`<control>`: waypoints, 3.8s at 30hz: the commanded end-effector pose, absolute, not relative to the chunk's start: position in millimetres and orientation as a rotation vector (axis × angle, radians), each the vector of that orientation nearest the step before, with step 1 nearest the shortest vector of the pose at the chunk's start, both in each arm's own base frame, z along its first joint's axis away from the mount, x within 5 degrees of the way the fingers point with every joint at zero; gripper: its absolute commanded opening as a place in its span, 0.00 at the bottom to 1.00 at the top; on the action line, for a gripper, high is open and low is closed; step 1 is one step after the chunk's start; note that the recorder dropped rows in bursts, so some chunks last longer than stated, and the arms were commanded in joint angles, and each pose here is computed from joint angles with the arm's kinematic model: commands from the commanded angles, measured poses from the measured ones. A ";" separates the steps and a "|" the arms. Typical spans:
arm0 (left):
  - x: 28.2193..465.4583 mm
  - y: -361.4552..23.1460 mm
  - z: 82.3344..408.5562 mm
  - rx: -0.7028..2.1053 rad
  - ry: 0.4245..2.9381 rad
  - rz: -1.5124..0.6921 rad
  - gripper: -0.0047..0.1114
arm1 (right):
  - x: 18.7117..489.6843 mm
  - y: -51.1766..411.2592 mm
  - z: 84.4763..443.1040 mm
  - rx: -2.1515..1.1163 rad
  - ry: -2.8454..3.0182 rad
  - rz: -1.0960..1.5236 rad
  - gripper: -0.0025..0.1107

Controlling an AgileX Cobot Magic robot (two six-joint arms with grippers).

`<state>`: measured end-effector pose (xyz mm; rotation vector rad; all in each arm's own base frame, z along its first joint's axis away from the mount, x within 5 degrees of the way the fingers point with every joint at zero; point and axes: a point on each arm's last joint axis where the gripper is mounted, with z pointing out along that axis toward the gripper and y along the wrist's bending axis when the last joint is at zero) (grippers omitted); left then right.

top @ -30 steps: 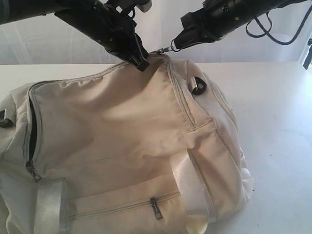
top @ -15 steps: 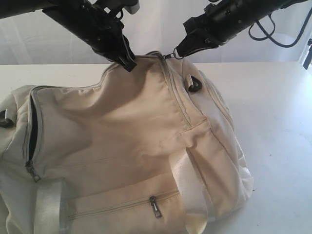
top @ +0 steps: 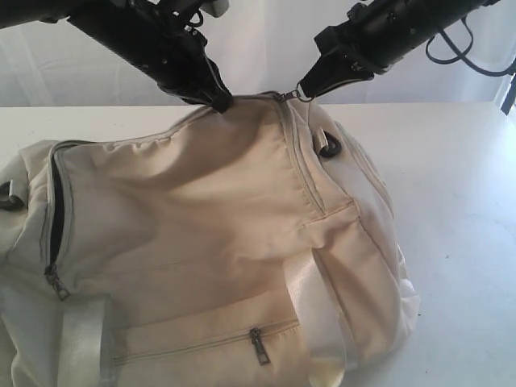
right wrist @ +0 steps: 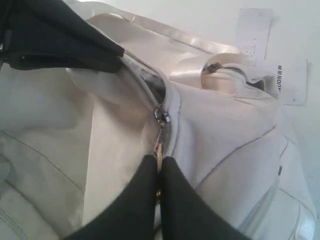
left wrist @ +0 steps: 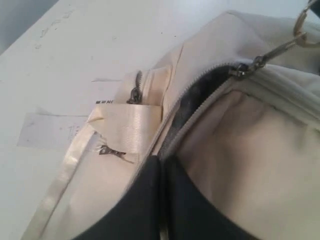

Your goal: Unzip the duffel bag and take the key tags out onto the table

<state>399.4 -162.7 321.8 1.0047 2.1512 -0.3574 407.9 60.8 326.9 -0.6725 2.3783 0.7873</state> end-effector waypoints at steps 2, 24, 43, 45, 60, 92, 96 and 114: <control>396.3 -170.3 321.3 1.020 2.131 -0.488 0.04 | 387.3 56.0 331.5 -0.673 2.409 0.792 0.02; 396.4 -167.4 335.0 0.979 2.068 -0.458 0.04 | 350.9 51.3 330.4 -0.611 2.419 0.700 0.02; 377.2 -154.9 346.0 1.093 2.153 -0.352 0.04 | 351.6 50.9 331.5 -0.600 2.410 0.689 0.02; 374.5 -154.7 344.2 1.119 2.177 -0.365 0.04 | 352.3 50.7 331.5 -0.593 2.408 0.685 0.02; 343.3 -155.2 339.5 1.324 2.343 -0.586 0.04 | 349.3 51.7 330.8 -0.585 2.439 0.722 0.02; 355.2 -123.2 341.3 1.045 2.370 -0.486 0.04 | 275.4 50.1 318.0 -0.578 2.508 0.710 0.02; 355.2 -123.2 341.3 1.045 2.370 -0.486 0.04 | 265.5 49.1 317.1 -0.586 2.514 0.691 0.02; 357.0 -122.6 341.7 1.036 2.359 -0.466 0.04 | 221.6 46.0 317.3 -0.584 2.532 0.630 0.02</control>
